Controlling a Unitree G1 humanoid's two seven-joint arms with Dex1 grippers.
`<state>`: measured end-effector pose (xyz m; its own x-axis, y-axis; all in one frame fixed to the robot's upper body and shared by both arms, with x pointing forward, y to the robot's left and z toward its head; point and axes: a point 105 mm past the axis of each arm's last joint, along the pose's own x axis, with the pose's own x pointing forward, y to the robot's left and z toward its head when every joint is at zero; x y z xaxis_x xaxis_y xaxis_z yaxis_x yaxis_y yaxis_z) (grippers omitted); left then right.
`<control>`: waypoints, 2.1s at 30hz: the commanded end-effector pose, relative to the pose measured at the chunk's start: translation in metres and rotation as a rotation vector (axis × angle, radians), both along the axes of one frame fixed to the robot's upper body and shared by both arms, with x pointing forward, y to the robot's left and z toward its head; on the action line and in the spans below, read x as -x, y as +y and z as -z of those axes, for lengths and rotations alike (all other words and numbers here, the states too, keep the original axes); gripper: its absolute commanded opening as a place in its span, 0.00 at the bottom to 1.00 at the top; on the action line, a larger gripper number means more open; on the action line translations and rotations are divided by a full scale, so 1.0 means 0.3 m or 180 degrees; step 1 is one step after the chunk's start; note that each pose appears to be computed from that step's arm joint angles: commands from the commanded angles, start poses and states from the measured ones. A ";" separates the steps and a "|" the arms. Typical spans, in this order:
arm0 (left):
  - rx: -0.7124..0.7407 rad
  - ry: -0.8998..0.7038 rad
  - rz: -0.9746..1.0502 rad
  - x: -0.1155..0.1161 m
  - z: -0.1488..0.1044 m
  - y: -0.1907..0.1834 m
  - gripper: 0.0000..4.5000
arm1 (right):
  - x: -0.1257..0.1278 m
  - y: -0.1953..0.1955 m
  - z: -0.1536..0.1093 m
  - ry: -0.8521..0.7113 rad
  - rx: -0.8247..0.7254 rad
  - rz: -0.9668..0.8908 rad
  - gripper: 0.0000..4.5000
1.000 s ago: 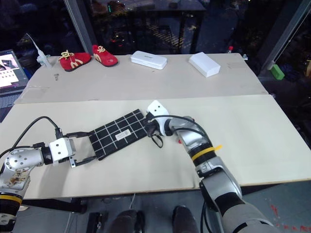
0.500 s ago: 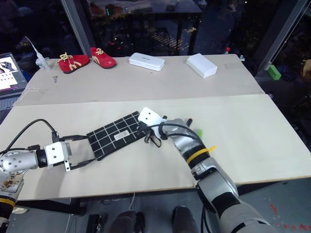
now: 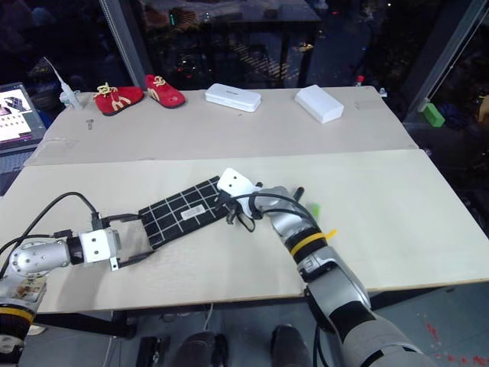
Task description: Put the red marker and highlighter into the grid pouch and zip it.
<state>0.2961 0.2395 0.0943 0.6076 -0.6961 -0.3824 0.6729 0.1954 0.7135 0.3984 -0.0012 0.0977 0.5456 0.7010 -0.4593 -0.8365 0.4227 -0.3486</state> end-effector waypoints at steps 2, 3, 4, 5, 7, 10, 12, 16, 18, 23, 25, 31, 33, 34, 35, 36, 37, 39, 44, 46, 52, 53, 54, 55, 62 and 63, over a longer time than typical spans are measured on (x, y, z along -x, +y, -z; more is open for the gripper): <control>-0.0069 -0.0218 0.0059 -0.034 -0.004 -0.028 1.00 | 0.003 -0.015 0.027 0.0089 0.0063 0.0036 0.01; -0.0062 -0.0237 0.0073 -0.037 -0.006 -0.033 1.00 | 0.003 -0.017 0.027 0.0090 0.0064 0.0038 0.01; -0.0058 -0.0250 0.0084 -0.039 -0.007 -0.037 1.00 | 0.004 -0.017 0.028 0.0090 0.0066 0.0038 0.01; -0.0063 -0.0269 0.0107 -0.040 -0.007 -0.042 1.00 | 0.004 -0.017 0.028 0.0093 0.0065 0.0038 0.01; -0.0062 -0.0293 0.0194 -0.042 -0.006 -0.064 1.00 | 0.003 -0.017 0.030 0.0100 0.0067 0.0041 0.01; -0.0069 -0.0309 0.0232 -0.047 -0.004 -0.075 1.00 | 0.001 -0.017 0.031 0.0105 0.0068 0.0045 0.01; -0.0054 -0.0299 0.0192 -0.051 0.000 -0.068 1.00 | 0.000 -0.017 0.030 0.0105 0.0064 0.0049 0.01; -0.0065 -0.0247 0.0210 -0.043 0.018 -0.062 0.84 | -0.001 -0.022 0.031 0.0115 0.0064 0.0055 0.00; -0.0024 -0.0238 0.0211 -0.040 0.025 -0.063 0.68 | -0.002 -0.025 0.032 0.0121 0.0068 0.0055 0.00; 0.0011 -0.0197 0.0253 -0.027 0.048 -0.065 0.27 | 0.002 -0.027 0.029 0.0136 0.0053 0.0024 0.00; 0.0017 -0.0197 0.0250 -0.027 0.051 -0.063 0.08 | 0.003 -0.027 0.027 0.0142 0.0042 0.0012 0.00; 0.0295 -0.0176 0.0123 -0.046 0.037 -0.069 0.01 | 0.006 -0.024 -0.018 0.0315 -0.0410 -0.0004 0.00; 0.0393 -0.0118 0.0101 -0.045 0.036 -0.074 0.00 | 0.009 -0.020 -0.080 0.0470 -0.0832 -0.0062 0.13; 0.0405 -0.0104 0.0096 -0.046 0.036 -0.074 0.00 | 0.006 -0.020 -0.117 0.0491 -0.1003 -0.0080 0.16; 0.0409 -0.0093 0.0091 -0.045 0.037 -0.074 0.00 | 0.001 -0.024 -0.147 0.0490 -0.1119 -0.0070 0.23; 0.0433 -0.0076 0.0076 -0.045 0.037 -0.073 0.00 | -0.001 -0.032 -0.191 0.0468 -0.1263 -0.0113 0.33; 0.0458 -0.0065 0.0060 -0.044 0.036 -0.073 0.00 | -0.001 -0.040 -0.232 0.0452 -0.1397 -0.0152 0.41; 0.0516 -0.0071 0.0012 -0.045 0.032 -0.071 0.00 | -0.011 -0.076 -0.337 0.0492 -0.1763 -0.0138 0.58; 0.0821 -0.0102 -0.0195 -0.057 0.003 -0.073 0.00 | 0.020 -0.175 -0.439 0.0509 -0.1912 -0.0267 0.62; 0.1096 -0.0113 -0.0333 -0.077 -0.033 -0.088 0.00 | 0.010 -0.205 -0.380 0.0480 -0.1608 -0.0085 0.62; 0.1334 -0.0015 -0.0376 -0.085 -0.080 -0.158 0.00 | -0.010 -0.209 -0.181 0.0480 -0.0882 0.0344 0.62; 0.1343 -0.0011 -0.0398 -0.087 -0.084 -0.157 0.00 | -0.012 -0.205 -0.172 0.0443 -0.0826 0.0349 0.62; 0.1360 -0.0010 -0.0415 -0.088 -0.088 -0.157 0.00 | -0.015 -0.200 -0.163 0.0444 -0.0794 0.0366 0.62; 0.1371 -0.0007 -0.0426 -0.089 -0.091 -0.157 0.00 | -0.017 -0.198 -0.157 0.0451 -0.0781 0.0379 0.62; 0.1298 0.0038 -0.0438 -0.077 -0.075 -0.149 0.00 | -0.049 -0.198 -0.154 0.0361 -0.0736 0.0459 0.62; 0.1290 0.0041 -0.0431 -0.074 -0.073 -0.150 0.00 | -0.053 -0.195 -0.155 0.0362 -0.0748 0.0471 0.62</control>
<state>0.3189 0.1932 0.1029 0.6947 -0.7052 -0.1419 0.6579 0.5431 0.5218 0.4093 -0.0655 0.1256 0.5870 0.6986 -0.4092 -0.7884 0.6082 -0.0926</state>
